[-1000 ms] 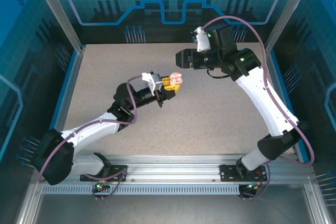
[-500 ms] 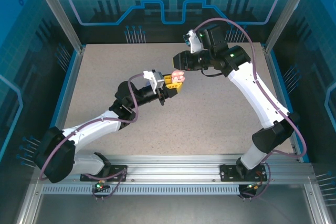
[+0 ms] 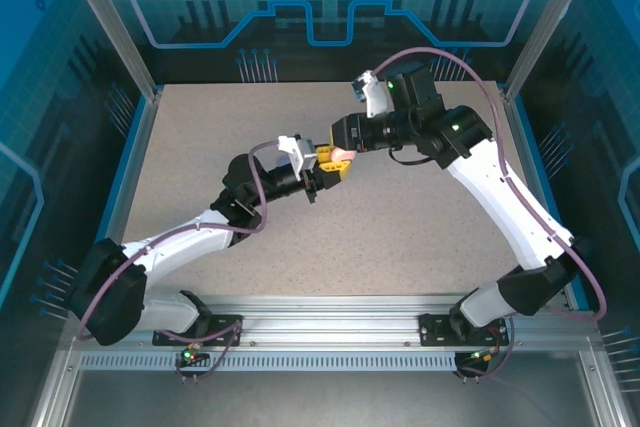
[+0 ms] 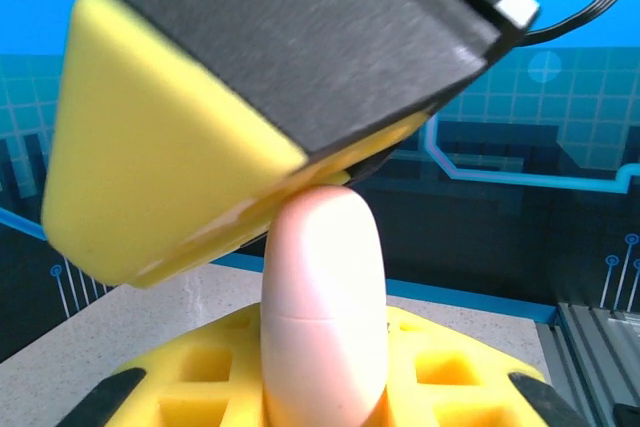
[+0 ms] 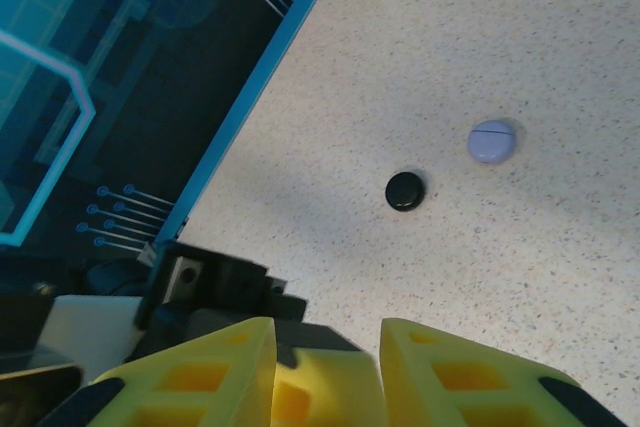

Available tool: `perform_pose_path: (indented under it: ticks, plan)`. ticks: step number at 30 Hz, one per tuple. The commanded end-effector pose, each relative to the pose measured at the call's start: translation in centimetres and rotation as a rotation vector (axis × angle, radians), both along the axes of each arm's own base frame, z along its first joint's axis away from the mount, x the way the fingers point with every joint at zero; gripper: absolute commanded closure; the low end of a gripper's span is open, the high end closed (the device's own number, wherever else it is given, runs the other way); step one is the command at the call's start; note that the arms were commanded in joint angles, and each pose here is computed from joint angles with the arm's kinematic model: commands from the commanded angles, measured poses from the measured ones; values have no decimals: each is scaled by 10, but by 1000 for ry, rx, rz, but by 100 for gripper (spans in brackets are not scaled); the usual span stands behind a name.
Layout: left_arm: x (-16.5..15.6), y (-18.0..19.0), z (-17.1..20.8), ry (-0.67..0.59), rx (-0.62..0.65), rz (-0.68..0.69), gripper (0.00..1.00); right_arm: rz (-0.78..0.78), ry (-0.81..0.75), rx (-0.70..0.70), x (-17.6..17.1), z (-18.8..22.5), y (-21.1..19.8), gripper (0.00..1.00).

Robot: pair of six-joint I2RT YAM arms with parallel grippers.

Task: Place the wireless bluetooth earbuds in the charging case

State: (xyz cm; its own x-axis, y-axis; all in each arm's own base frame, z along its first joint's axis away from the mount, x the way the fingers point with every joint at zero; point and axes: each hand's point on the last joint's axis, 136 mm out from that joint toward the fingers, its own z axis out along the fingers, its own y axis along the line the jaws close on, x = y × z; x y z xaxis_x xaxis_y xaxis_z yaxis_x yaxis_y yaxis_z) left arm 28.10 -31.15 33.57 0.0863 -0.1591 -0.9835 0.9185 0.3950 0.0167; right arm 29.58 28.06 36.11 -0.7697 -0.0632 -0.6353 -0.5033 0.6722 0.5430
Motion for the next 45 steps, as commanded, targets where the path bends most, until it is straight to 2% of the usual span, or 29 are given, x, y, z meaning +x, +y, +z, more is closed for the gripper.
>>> perform_pose_path:
  ticks: [1,5,13,16,19,23,31,37,45]
  plan:
    - [4,2,26,-53,-48,22,100,27,51,-19,-21,-13,0,66]
    - [4,2,24,-51,-45,24,100,-13,24,-16,-21,-8,-9,63]
    - [5,3,15,-17,-35,28,100,-127,-74,5,-10,29,-35,31]
    - [8,6,8,12,-35,50,100,-213,-97,9,-4,35,-54,24]
    - [16,11,-2,66,-43,105,100,-297,-79,3,1,24,-75,21]
    - [33,23,-27,210,-56,207,100,-378,-19,-4,2,-7,-96,19]
    - [57,47,-99,680,-39,398,100,-444,72,-48,-7,-65,-115,19]
    - [56,48,-142,909,-24,420,100,-468,108,-86,-13,-90,-124,19]
    - [54,28,-193,1148,-16,361,100,-492,118,-127,-16,-104,-133,19]
